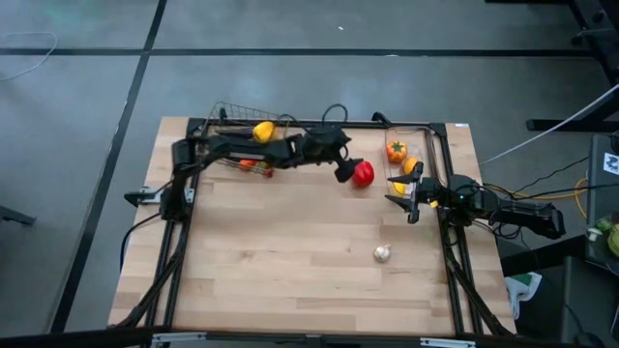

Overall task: Sort produce into baskets
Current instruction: Put the red bell pepper into the silver wire basket

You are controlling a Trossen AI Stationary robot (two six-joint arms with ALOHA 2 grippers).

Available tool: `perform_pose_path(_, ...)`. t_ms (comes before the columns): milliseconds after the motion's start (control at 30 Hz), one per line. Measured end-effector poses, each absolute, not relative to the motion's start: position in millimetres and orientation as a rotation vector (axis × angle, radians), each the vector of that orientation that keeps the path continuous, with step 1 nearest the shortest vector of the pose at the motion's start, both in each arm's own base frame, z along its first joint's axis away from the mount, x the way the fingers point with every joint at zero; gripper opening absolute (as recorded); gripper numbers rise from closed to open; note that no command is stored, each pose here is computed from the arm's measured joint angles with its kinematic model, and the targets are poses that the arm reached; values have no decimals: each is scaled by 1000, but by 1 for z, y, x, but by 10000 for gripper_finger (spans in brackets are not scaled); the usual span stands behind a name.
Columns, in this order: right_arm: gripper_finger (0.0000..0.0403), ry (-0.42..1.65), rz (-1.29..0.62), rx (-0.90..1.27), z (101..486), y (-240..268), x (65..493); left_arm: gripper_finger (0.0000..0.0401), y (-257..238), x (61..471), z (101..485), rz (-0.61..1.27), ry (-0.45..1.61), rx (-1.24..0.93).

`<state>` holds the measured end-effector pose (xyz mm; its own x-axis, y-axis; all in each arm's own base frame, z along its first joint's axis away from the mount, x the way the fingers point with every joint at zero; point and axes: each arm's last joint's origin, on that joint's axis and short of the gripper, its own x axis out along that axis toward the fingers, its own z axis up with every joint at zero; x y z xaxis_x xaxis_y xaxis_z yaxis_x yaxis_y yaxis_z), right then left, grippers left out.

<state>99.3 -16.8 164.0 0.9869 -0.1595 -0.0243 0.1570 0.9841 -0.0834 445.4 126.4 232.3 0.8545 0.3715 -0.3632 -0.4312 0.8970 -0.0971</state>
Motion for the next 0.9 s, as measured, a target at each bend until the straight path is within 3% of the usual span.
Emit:
perform_pose_path(300, 253, 31, -159, -82, 164, -17, 99, 398, 113, 469, 196, 390, 332, -197)
perform_pose_path(900, 253, 30, -159, -82, 164, -17, 99, 398, 103, 471, 195, 366, 346, -170)
